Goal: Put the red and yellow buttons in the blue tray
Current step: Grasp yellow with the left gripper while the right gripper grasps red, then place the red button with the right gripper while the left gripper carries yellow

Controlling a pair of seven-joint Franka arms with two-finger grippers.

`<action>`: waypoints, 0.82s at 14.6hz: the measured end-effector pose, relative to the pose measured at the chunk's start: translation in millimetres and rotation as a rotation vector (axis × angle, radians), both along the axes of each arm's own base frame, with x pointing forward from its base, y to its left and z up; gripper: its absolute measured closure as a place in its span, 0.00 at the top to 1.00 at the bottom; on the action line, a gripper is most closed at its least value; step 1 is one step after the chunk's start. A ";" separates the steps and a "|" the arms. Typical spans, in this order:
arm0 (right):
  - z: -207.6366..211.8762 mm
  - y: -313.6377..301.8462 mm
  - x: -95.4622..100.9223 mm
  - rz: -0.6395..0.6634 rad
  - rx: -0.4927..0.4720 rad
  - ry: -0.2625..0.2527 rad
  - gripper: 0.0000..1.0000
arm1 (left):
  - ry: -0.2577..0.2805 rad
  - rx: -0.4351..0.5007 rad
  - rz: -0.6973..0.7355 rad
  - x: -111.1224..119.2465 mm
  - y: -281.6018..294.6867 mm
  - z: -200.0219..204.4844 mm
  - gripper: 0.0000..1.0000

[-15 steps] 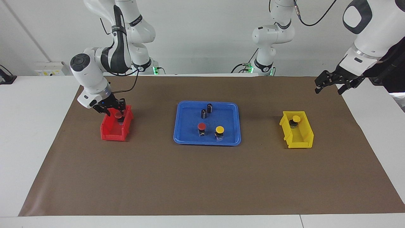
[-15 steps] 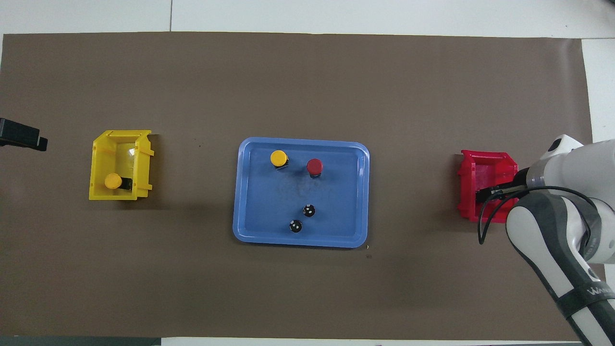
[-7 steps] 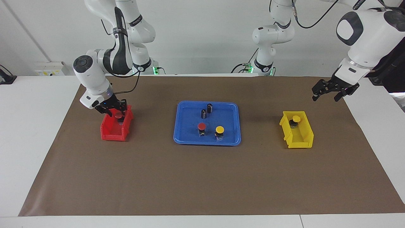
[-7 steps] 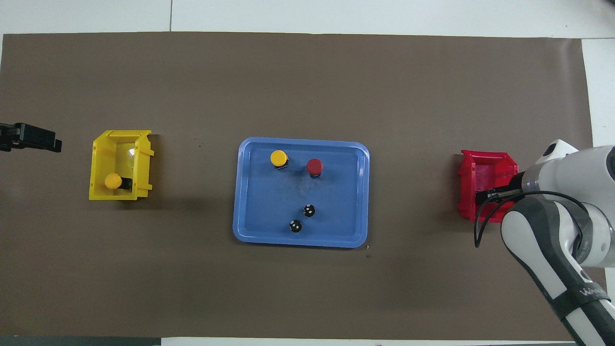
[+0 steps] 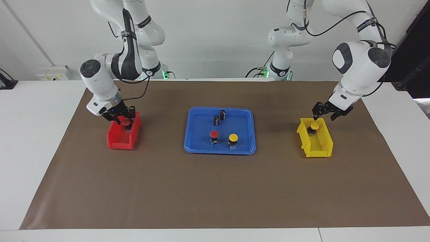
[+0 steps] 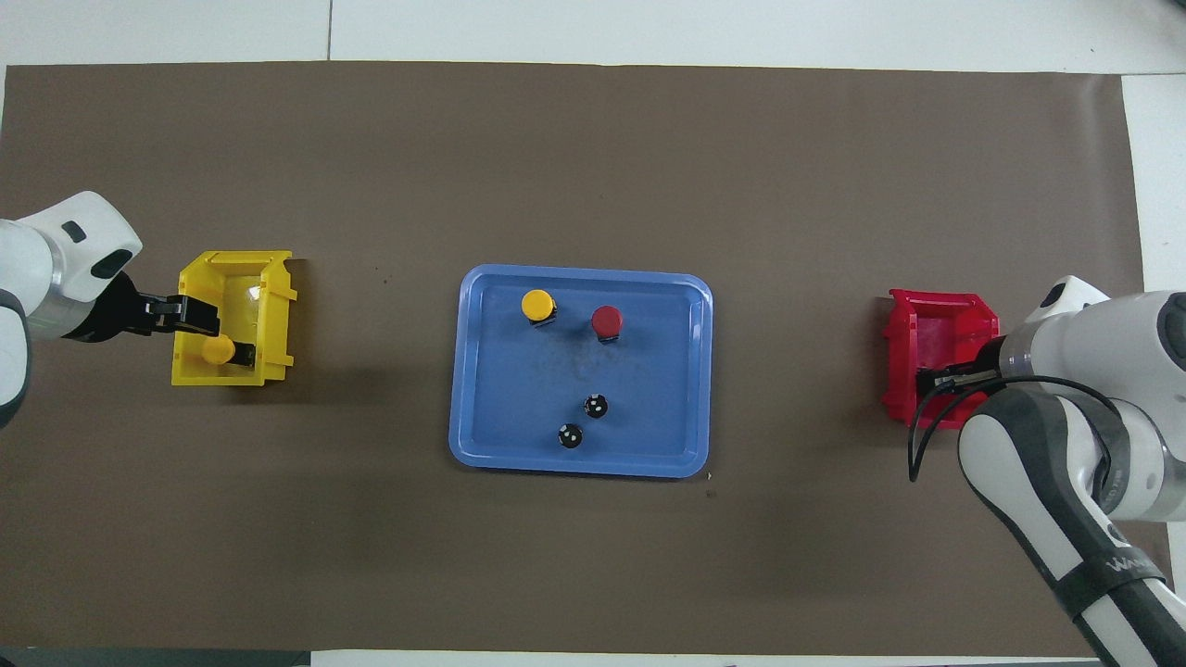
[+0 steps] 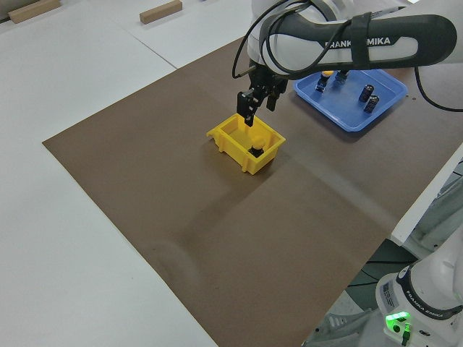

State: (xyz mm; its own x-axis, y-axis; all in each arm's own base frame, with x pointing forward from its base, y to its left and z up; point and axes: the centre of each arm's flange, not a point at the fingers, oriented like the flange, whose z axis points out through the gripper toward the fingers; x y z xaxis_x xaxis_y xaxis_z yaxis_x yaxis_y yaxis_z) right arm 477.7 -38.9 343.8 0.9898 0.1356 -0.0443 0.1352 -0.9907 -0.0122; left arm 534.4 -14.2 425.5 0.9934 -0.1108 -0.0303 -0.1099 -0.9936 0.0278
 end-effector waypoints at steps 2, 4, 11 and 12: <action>-0.7 1.8 -0.4 0.004 0.000 0.001 0.55 | -0.010 0.001 0.002 -4.8 0.4 -16.9 0.75; -0.8 6.1 0.0 0.013 0.000 0.000 0.50 | -0.015 0.001 0.003 -9.1 0.8 -29.9 0.74; 19.7 6.0 10.7 0.015 0.001 0.015 0.41 | -0.039 0.001 0.007 -13.9 1.5 -59.9 0.66; 32.2 5.4 16.1 0.015 0.002 0.024 0.41 | -0.040 0.001 0.007 -15.2 1.6 -64.7 0.66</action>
State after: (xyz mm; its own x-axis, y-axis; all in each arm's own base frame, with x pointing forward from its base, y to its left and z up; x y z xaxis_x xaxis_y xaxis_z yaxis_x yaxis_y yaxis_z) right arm 493.8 -33.5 376.1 0.9863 0.1504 -0.0680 0.1496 -0.9886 -0.0174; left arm 519.2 -12.6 360.8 0.9946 -0.1036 0.0095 -0.1038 -0.9944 0.0221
